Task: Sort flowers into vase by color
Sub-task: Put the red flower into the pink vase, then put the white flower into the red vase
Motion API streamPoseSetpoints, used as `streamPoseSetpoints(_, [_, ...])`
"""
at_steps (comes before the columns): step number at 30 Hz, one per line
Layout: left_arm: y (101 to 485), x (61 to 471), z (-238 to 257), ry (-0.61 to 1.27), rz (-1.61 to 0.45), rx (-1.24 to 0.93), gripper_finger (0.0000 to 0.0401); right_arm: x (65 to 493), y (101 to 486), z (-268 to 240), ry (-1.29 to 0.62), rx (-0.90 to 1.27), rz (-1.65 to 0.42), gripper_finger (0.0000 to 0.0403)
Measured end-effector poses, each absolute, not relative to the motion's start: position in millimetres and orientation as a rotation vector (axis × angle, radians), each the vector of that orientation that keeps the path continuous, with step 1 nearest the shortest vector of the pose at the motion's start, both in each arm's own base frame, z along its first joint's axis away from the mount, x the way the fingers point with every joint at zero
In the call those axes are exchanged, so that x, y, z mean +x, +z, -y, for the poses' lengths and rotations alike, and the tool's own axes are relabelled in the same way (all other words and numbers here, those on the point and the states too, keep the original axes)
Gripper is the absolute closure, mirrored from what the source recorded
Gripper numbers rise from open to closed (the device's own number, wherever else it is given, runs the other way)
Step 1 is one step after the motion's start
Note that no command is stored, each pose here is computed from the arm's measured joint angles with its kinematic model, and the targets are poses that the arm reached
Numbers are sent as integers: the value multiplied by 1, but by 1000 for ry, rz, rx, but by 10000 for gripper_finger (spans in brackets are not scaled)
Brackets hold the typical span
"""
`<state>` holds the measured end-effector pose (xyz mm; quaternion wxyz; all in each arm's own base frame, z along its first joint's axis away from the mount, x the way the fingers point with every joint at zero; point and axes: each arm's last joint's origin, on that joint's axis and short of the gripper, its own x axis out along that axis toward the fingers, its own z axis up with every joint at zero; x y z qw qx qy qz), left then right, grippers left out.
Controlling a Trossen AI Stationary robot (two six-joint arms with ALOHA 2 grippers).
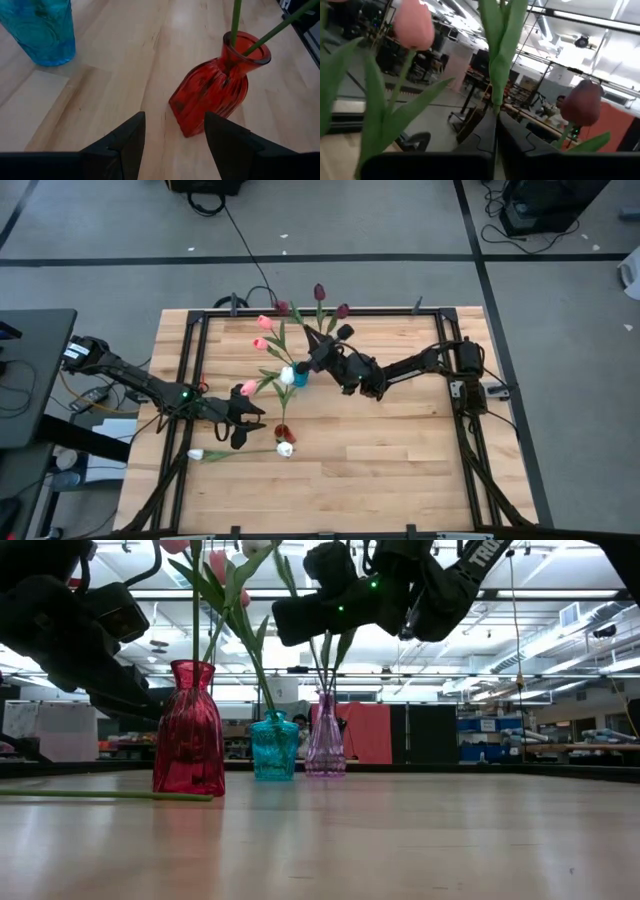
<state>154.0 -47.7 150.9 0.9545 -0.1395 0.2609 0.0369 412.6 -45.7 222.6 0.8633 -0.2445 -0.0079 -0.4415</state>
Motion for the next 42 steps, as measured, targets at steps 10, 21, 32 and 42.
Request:
streamPoseSetpoints(10, [151,154,48,75,-530,-287,192,410,221,26,-1062,-498,-78,311])
streamPoseSetpoints(21, [151,154,50,18,-549,-311,192,408,222,15,-1162,-403,-95,313])
streamPoseSetpoints(32, [151,154,50,20,-551,-331,192,423,223,9,-1084,-385,-203,311])
streamPoseSetpoints(42, [149,152,51,-16,-595,-362,192,405,235,24,-985,-187,-295,291])
